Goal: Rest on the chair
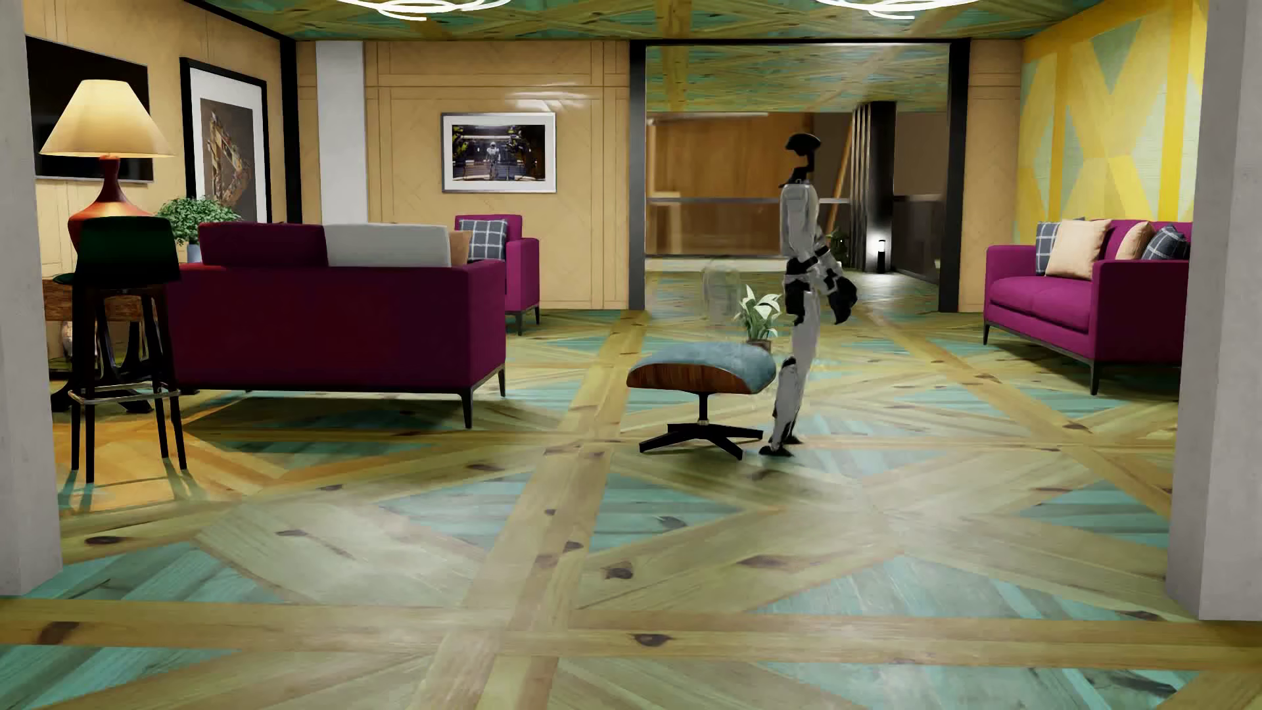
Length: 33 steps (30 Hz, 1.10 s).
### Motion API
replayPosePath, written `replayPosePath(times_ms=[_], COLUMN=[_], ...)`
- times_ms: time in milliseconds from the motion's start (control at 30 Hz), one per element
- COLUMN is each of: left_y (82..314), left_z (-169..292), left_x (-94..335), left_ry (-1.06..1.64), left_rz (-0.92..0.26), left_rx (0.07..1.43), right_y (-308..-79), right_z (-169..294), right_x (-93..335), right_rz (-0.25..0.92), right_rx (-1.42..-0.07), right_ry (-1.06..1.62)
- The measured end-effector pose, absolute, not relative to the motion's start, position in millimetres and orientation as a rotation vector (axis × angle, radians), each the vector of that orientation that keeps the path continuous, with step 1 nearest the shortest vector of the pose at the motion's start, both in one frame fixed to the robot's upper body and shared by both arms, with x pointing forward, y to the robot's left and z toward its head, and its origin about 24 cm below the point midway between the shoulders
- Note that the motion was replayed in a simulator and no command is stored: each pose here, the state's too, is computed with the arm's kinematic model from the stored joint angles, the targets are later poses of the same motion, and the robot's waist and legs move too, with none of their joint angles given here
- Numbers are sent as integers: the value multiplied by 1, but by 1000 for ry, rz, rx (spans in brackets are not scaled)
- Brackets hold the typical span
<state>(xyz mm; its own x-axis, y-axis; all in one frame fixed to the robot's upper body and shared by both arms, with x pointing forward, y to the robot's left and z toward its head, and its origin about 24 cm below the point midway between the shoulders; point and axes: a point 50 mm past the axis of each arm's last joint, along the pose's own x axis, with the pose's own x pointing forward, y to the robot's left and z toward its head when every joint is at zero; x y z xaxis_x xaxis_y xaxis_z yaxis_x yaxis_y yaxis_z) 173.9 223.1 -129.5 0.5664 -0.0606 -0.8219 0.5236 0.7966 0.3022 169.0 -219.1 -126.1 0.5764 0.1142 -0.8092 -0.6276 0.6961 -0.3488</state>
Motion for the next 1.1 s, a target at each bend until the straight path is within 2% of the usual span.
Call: replayPosePath(times_ms=[67, 133, 233, 367, 467, 600, 800, 967, 1100], left_y=[230, 230, 221, 202, 200, 208, 215, 202, 181], left_z=[-144, -153, -157, -158, -159, -155, -155, -149, -128], left_x=[147, 125, 111, 107, 107, 116, 115, 138, 193], left_ry=[1051, 1130, 1132, 1092, 1099, 1074, 1096, 1027, 867], left_rz=[-295, -263, -316, -401, -365, -392, -330, -427, -520], left_rx=[534, 496, 448, 398, 389, 436, 436, 494, 610], right_y=[-233, -242, -252, -250, -241, -230, -227, -229, -208], right_z=[-141, -146, -143, -142, -145, -144, -147, -143, -123], right_x=[145, 130, 123, 121, 121, 124, 122, 138, 190], right_rz=[401, 377, 378, 393, 390, 424, 450, 411, 522], right_rx=[-683, -699, -681, -656, -638, -611, -622, -642, -750], right_ry=[1011, 1089, 1085, 1061, 1061, 1021, 1036, 1026, 872])
